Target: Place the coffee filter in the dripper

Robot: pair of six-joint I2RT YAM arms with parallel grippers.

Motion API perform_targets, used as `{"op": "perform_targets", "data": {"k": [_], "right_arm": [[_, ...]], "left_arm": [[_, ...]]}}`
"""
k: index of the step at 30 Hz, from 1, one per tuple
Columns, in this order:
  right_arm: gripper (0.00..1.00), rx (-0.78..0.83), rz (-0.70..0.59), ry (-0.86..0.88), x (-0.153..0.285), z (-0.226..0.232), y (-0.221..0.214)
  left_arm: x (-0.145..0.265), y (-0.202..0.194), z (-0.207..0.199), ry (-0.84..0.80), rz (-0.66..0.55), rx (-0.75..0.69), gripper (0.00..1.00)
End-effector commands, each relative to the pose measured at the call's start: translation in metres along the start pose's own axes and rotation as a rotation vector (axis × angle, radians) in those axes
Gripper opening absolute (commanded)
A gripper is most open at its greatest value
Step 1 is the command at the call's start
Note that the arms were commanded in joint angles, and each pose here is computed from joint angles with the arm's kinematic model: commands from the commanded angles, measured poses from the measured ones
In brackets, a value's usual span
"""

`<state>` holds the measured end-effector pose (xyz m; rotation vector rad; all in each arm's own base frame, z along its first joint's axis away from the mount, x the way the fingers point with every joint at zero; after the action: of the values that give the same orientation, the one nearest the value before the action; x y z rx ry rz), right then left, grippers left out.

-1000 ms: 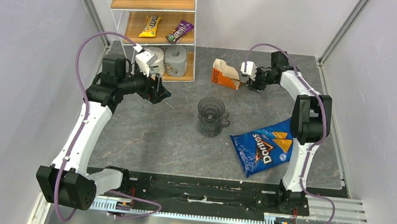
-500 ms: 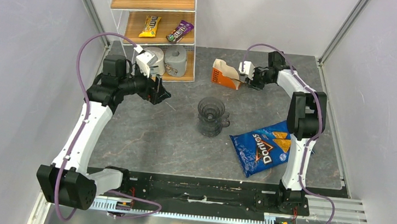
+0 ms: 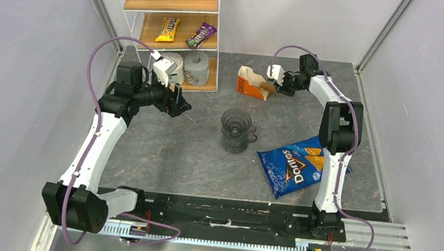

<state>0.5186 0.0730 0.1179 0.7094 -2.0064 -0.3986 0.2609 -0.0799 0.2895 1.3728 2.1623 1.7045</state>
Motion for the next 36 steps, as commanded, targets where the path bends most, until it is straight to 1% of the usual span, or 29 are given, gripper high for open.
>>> {"op": "perform_targets", "data": {"k": [1,5,7,10,14,15,19,24,31,34,36], "right_arm": [[0.26,0.011,0.000,-0.022,-0.002,-0.010,0.001],[0.27,0.002,0.008,-0.027,-0.006,-0.010,-0.003],[0.25,0.001,0.010,-0.028,-0.007,-0.010,-0.004],[0.17,-0.001,0.010,-0.030,-0.006,-0.011,-0.003],[0.02,0.008,0.010,-0.040,0.001,-0.012,0.002],[0.00,0.012,0.009,-0.047,0.004,-0.014,0.005],[0.00,0.013,0.010,-0.080,0.020,-0.020,0.016],[0.00,0.004,-0.014,-0.124,0.058,-0.029,0.042],[0.00,-0.025,-0.046,-0.186,0.129,-0.031,0.099],[0.00,-0.084,-0.096,-0.218,0.159,-0.029,0.127],[0.00,-0.177,-0.155,-0.237,0.178,-0.027,0.149]], "left_arm": [[-0.001,0.005,0.001,-0.021,-0.026,-0.059,0.89],[-0.002,0.004,0.001,-0.025,-0.021,-0.052,0.89],[-0.002,0.004,0.001,-0.027,-0.023,-0.052,0.89],[-0.002,0.004,0.001,-0.027,-0.022,-0.053,0.89],[-0.002,0.005,0.002,-0.031,-0.022,-0.055,0.89],[-0.003,0.005,0.001,-0.032,-0.023,-0.056,0.88],[-0.003,0.010,0.001,-0.037,-0.040,-0.055,0.89],[0.000,0.021,-0.003,-0.037,-0.080,-0.058,0.89],[0.012,0.042,-0.015,-0.048,-0.135,-0.068,0.89],[0.019,0.053,-0.025,-0.074,-0.148,-0.034,0.89],[0.025,0.063,-0.035,-0.116,-0.155,-0.013,0.89]]}}
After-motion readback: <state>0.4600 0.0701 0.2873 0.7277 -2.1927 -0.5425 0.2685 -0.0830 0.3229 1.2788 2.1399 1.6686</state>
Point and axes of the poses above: each gripper's point midway between its finger pads, its own x axis back along the fingers, its own z axis along the line the jaws close on, y = z × x, the point moved 8 cm from there along x, back along the fingers, and after that the axes turned 12 degrees about x, right-handed, at the moved point
